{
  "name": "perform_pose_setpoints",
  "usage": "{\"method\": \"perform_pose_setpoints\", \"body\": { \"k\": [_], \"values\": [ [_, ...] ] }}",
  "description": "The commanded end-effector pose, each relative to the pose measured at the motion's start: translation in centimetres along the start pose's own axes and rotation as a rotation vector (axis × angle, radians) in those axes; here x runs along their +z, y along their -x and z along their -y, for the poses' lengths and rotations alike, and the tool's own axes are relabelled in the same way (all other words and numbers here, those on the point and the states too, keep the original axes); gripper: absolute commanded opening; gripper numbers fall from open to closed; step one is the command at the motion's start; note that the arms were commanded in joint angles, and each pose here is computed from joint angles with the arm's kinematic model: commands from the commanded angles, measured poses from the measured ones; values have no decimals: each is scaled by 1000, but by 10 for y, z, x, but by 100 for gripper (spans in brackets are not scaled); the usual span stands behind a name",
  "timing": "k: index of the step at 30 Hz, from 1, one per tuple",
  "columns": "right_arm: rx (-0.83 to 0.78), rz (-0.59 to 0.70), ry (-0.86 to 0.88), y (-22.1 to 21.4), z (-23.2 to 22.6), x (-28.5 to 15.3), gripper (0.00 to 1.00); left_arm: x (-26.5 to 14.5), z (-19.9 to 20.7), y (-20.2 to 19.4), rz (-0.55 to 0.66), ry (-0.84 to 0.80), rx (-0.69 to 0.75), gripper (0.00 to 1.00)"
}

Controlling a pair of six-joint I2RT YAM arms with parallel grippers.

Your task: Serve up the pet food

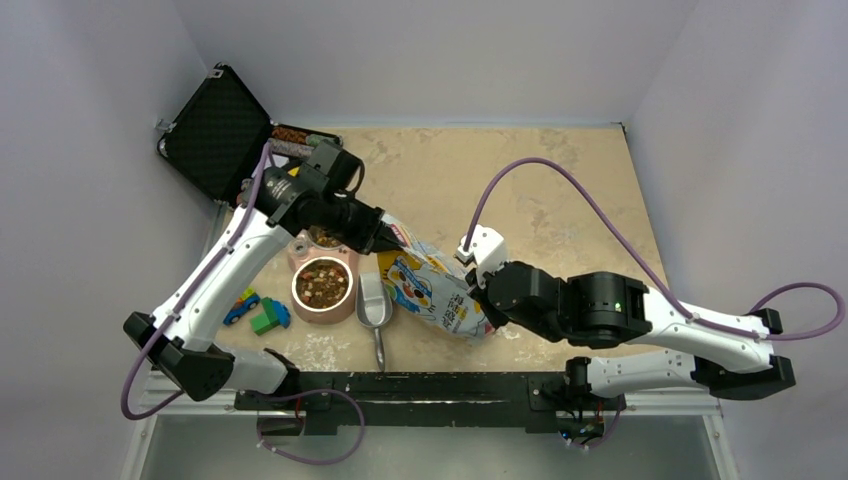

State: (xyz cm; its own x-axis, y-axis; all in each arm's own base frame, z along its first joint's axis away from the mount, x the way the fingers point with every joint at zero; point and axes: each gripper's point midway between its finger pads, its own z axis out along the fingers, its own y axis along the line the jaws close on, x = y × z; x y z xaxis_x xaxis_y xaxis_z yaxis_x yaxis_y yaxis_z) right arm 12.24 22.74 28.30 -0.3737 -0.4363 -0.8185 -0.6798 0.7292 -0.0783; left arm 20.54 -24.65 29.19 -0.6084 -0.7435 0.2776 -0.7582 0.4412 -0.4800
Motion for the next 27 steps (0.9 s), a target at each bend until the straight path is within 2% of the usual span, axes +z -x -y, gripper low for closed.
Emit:
{"method": "perform_pose_setpoints", "body": {
  "k": [1, 2, 3, 6, 8, 13, 15, 18, 21, 24, 27],
  "values": [
    [19, 29, -16, 5, 13, -15, 11, -14, 8, 9, 43, -116, 18, 0],
    [23, 27, 11, 5, 9, -16, 18, -13, 10, 6, 24, -133, 21, 0],
    [27, 26, 38, 5, 4, -16, 23, -11, 10, 5, 10, -140, 19, 6],
    [48, 35, 90, 9, -5, -19, 36, -11, 10, 2, -7, -145, 26, 33],
    [60, 46, 112, 13, -9, -20, 43, -15, 11, 1, -9, -154, 36, 40],
    [80, 86, 156, 28, -15, -29, 51, -26, 16, -2, 0, -196, 74, 58],
    [89, 107, 165, 37, -14, -35, 55, -32, 15, -4, 3, -204, 93, 60],
    [125, 146, 151, 53, -6, -48, 65, -43, 12, -4, 20, -214, 120, 61],
    [206, 179, 60, 69, 18, -66, 70, -65, 8, -2, 80, -244, 185, 62],
    [297, 224, -60, 86, 51, -91, 73, -100, 10, 5, 195, -301, 302, 63],
    [342, 272, -193, 105, 87, -120, 74, -147, 21, 16, 368, -377, 436, 64]
  ]
}}
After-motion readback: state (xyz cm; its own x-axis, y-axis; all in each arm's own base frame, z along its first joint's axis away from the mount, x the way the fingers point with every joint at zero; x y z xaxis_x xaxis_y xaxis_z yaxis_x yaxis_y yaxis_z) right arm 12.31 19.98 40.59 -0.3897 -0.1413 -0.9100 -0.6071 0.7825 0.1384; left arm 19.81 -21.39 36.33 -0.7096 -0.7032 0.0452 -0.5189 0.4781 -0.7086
